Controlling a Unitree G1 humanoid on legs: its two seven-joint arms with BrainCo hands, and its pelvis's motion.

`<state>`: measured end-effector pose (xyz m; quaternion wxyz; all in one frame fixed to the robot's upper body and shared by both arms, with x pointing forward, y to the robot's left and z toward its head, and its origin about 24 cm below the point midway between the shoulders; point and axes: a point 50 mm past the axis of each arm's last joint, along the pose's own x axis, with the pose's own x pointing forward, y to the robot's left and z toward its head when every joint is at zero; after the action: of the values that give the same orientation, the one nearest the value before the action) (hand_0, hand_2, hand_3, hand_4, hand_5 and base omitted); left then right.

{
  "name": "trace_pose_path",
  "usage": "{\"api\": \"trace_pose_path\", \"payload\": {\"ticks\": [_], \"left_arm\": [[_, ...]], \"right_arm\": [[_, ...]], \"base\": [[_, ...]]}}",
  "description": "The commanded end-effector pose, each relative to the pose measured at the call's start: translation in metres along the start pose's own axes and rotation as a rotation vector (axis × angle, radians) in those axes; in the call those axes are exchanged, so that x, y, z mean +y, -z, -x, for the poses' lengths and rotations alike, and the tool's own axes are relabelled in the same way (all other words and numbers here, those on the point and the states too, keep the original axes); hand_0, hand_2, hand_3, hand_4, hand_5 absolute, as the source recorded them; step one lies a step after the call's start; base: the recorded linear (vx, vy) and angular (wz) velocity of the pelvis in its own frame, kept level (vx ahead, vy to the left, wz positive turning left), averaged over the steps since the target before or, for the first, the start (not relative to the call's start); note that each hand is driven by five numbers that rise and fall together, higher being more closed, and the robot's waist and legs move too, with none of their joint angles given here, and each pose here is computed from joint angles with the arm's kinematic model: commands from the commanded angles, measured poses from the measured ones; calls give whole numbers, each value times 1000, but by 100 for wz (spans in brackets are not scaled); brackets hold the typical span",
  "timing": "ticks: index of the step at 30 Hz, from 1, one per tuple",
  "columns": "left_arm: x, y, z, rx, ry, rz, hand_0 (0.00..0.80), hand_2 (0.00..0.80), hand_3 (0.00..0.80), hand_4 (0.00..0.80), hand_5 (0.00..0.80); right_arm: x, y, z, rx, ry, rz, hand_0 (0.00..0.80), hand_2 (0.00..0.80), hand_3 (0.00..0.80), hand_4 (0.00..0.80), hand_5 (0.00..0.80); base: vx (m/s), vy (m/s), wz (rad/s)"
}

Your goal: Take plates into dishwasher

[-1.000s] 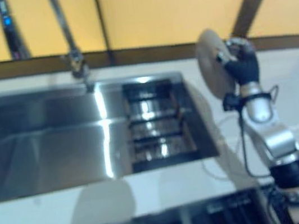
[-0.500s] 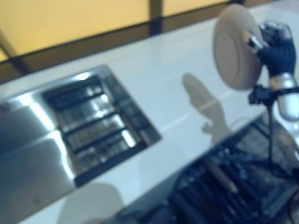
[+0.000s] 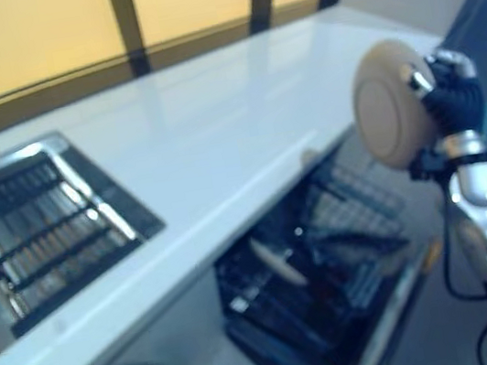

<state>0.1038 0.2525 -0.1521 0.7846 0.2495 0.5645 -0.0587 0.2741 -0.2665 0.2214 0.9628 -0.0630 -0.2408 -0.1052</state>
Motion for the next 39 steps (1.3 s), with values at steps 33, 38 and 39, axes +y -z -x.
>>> {"api": "trace_pose_path", "payload": {"ticks": [33, 38, 39], "left_arm": [[6, -52, -3, -163, 8, -20, 0, 0, 0, 0, 0], [9, -59, -2, -182, 6, -33, 0, 0, 0, 0, 0], [9, -60, -2, -186, 7, -38, 0, 0, 0, 0, 0]], "right_arm": [[-18, 61, 29, 284, -205, 385, 800, 800, 800, 800, 800], [-19, 73, 33, 335, -231, 441, 800, 800, 800, 800, 800], [-19, 76, 33, 342, -233, 448, 800, 800, 800, 800, 800]], "base": [[-47, -77, 2], [7, -14, 1], [52, -7, 1]]}}
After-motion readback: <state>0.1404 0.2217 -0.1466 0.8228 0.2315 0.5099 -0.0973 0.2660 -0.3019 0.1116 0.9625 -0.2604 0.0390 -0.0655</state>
